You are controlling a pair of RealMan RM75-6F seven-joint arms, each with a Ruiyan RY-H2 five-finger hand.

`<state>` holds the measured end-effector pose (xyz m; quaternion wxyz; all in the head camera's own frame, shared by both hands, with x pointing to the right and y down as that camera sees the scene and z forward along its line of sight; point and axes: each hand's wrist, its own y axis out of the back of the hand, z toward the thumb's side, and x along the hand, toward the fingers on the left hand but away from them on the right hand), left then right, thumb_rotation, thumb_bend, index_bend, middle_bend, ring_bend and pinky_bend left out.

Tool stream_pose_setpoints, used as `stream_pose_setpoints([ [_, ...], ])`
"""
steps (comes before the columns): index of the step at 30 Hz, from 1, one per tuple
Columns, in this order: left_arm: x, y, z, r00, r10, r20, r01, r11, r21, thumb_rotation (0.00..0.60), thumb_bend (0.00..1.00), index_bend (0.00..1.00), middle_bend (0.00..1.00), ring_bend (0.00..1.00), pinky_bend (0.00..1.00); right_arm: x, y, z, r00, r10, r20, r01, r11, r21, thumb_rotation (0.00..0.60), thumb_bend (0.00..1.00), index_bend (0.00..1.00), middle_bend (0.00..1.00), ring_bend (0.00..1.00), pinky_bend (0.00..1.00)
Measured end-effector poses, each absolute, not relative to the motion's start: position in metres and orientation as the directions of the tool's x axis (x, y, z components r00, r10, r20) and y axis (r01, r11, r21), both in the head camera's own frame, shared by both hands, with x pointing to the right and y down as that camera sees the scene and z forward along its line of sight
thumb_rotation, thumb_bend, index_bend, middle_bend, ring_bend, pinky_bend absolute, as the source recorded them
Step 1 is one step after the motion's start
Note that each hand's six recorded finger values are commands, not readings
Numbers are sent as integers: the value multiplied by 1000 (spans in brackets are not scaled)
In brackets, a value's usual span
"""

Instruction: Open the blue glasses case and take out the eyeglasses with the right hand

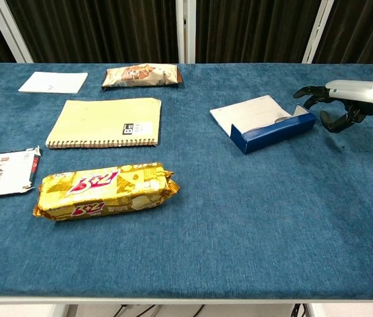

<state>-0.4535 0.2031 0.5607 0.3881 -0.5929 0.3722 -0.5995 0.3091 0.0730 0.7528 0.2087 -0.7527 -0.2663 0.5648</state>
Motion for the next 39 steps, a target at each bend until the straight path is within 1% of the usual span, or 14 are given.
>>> stream_pose_setpoints([
  [5,-453,203,561,4,-907,422,25,-422,-906,600,579,666,637,453,447,303,62,748,237,665,-708,184,-746,-640,600,778,0,168,0,0],
  [10,-453,203,561,3,-907,422,24,-422,-906,600,579,666,637,453,447,285,63,748,283,657,-698,162,-751,-641,600,778,0,166,0,0],
  [14,-454,203,561,3,-907,422,22,-422,-906,600,580,666,637,453,447,278,72,751,306,632,-712,129,-768,-627,600,778,0,174,0,0],
  [18,-454,203,561,5,-906,423,19,-423,-906,600,579,666,637,452,447,285,85,748,305,614,-728,100,-781,-616,600,778,0,194,0,0],
  [22,-453,203,561,7,-906,423,20,-423,-906,600,580,666,637,452,447,293,102,740,309,603,-736,86,-788,-610,600,778,0,228,0,0],
  [27,-453,203,560,7,-906,423,22,-423,-906,600,579,666,637,453,447,288,130,725,361,572,-737,83,-807,-585,600,778,0,247,0,0],
  [31,-453,204,560,7,-906,422,22,-422,-906,600,579,666,637,453,447,267,147,718,434,525,-732,54,-827,-560,600,778,0,233,0,0],
  [34,-453,204,560,6,-907,422,21,-422,-907,600,579,666,637,453,447,243,154,721,485,488,-725,35,-840,-542,600,778,0,218,0,0],
  [39,-454,203,560,6,-906,423,19,-423,-906,600,578,666,637,453,447,189,159,729,576,430,-695,16,-856,-516,600,778,0,194,0,0],
])
